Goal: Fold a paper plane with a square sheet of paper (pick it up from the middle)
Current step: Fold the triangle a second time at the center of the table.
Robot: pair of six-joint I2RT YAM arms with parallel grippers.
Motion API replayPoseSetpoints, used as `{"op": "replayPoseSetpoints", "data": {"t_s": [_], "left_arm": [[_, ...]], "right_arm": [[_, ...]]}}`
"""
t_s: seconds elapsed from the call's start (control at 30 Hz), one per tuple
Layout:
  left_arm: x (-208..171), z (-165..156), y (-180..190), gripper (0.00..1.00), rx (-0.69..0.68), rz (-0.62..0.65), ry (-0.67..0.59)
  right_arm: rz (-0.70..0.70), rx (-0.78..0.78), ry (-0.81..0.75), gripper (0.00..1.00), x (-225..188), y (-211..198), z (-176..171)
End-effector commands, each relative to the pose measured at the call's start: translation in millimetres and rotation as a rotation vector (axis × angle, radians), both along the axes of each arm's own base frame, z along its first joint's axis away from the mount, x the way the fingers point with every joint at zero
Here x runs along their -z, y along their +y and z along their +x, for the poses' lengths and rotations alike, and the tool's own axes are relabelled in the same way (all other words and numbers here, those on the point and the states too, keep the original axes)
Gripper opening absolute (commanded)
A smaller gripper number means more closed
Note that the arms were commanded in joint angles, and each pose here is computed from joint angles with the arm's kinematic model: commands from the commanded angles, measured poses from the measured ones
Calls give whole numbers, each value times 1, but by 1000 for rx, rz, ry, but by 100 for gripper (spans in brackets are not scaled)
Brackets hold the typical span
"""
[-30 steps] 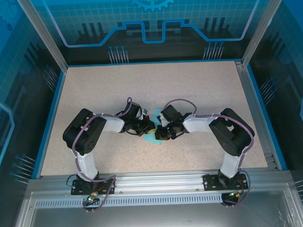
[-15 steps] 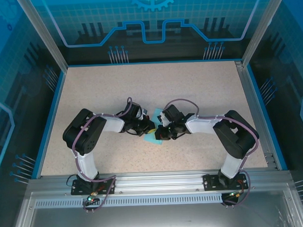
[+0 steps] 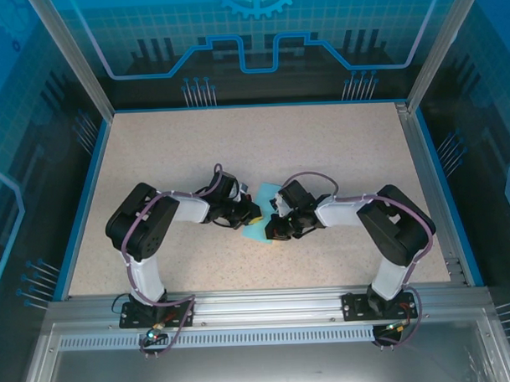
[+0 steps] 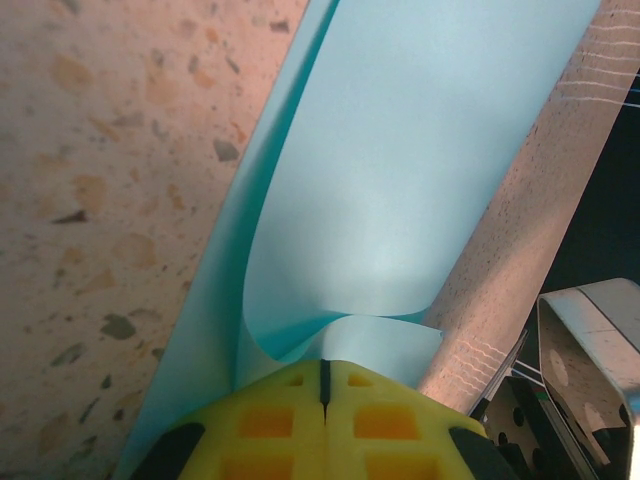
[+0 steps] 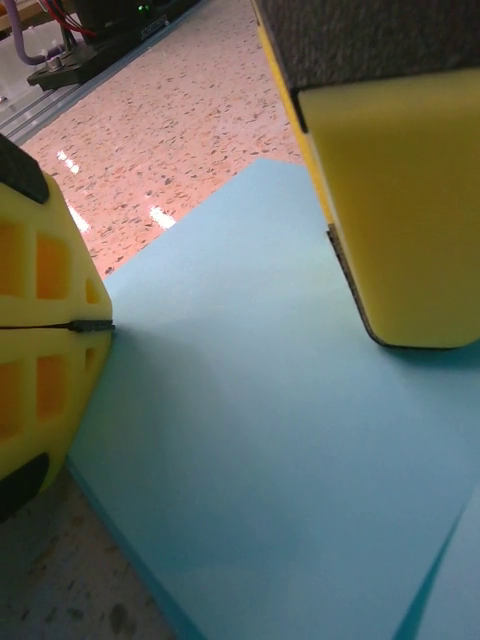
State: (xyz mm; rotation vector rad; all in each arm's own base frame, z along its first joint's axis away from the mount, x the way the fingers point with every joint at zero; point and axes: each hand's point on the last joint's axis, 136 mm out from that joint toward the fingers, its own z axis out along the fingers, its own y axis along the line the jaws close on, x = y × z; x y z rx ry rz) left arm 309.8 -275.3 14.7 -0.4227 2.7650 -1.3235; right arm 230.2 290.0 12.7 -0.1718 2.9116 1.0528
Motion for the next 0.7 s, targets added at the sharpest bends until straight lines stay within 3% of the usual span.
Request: {"op": "replayPoseSetpoints", "data": {"t_s": [0.0, 0.33, 0.67], "left_arm": [[31, -21, 10, 0, 6, 84, 89], [30, -21, 9, 0, 9, 84, 89], [29, -21, 10, 0, 6, 84, 88]], "right_arm": [[8, -5, 8, 6, -10, -2, -3], [-38, 32, 88, 6, 28, -20, -24], [67, 3, 7, 7, -12, -6, -16]]}}
